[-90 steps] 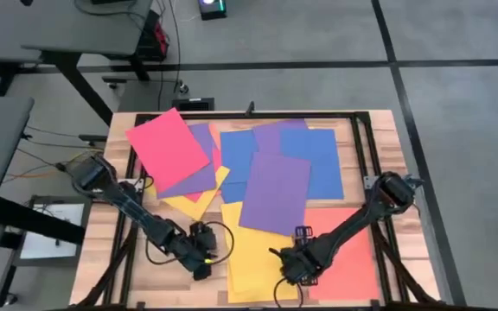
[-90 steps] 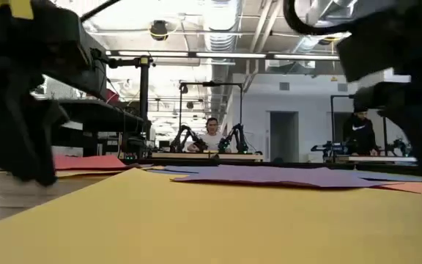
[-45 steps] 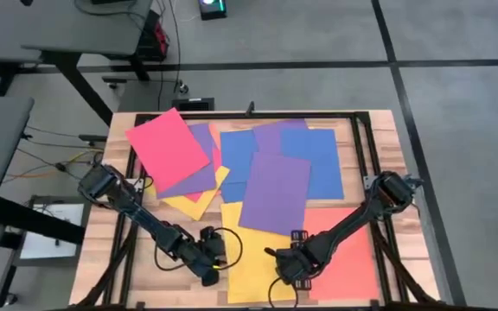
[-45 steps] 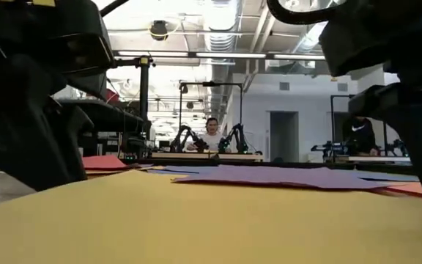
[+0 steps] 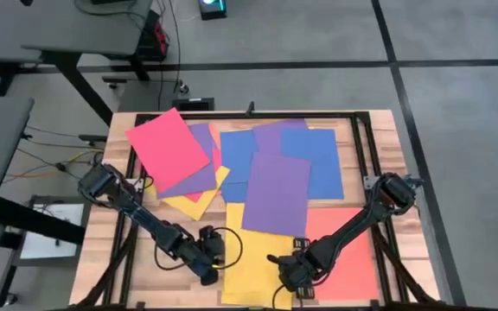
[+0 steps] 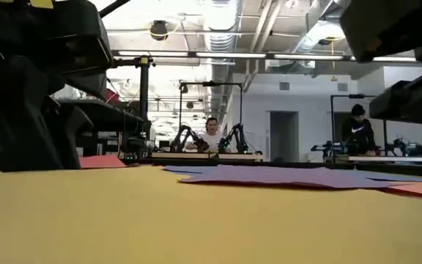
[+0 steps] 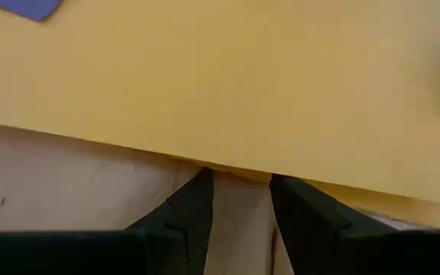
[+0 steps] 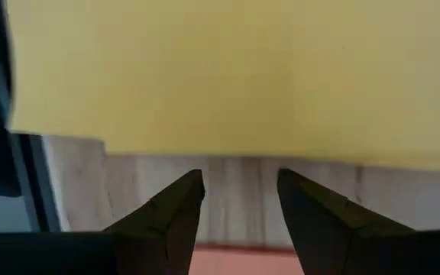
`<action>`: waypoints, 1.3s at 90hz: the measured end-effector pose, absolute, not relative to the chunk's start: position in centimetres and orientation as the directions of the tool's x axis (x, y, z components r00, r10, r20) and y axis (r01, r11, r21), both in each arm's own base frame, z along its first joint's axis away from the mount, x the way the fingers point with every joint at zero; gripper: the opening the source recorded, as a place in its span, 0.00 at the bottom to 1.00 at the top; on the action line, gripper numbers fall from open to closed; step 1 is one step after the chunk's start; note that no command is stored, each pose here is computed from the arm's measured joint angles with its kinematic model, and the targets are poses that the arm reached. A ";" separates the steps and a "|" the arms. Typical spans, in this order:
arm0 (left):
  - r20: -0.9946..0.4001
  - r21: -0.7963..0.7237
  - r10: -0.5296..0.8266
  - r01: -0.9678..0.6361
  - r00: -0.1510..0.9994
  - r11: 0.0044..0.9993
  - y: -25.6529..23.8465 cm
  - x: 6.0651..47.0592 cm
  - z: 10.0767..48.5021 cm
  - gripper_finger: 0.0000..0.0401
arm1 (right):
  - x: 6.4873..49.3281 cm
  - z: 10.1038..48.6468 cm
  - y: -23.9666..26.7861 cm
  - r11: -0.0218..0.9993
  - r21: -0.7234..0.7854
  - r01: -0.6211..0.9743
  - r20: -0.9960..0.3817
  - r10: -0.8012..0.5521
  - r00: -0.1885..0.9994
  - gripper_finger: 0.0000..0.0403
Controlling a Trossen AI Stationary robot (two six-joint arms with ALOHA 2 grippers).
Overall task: Organize paper
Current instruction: Stack the yellow paper on top of the yellow paper, then adjust the violet paper
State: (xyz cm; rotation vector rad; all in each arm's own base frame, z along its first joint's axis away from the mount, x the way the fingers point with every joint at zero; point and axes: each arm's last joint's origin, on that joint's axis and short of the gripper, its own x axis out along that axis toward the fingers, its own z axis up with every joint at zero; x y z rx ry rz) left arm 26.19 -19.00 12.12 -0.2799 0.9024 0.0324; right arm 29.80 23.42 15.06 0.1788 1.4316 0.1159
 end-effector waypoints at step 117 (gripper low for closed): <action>-0.744 -0.222 -0.057 -0.165 0.666 0.961 -13.6 30.8 11.0 0.29 | 28.5 14.6 -10.2 0.900 -0.069 0.430 -0.977 -0.149 0.154 0.41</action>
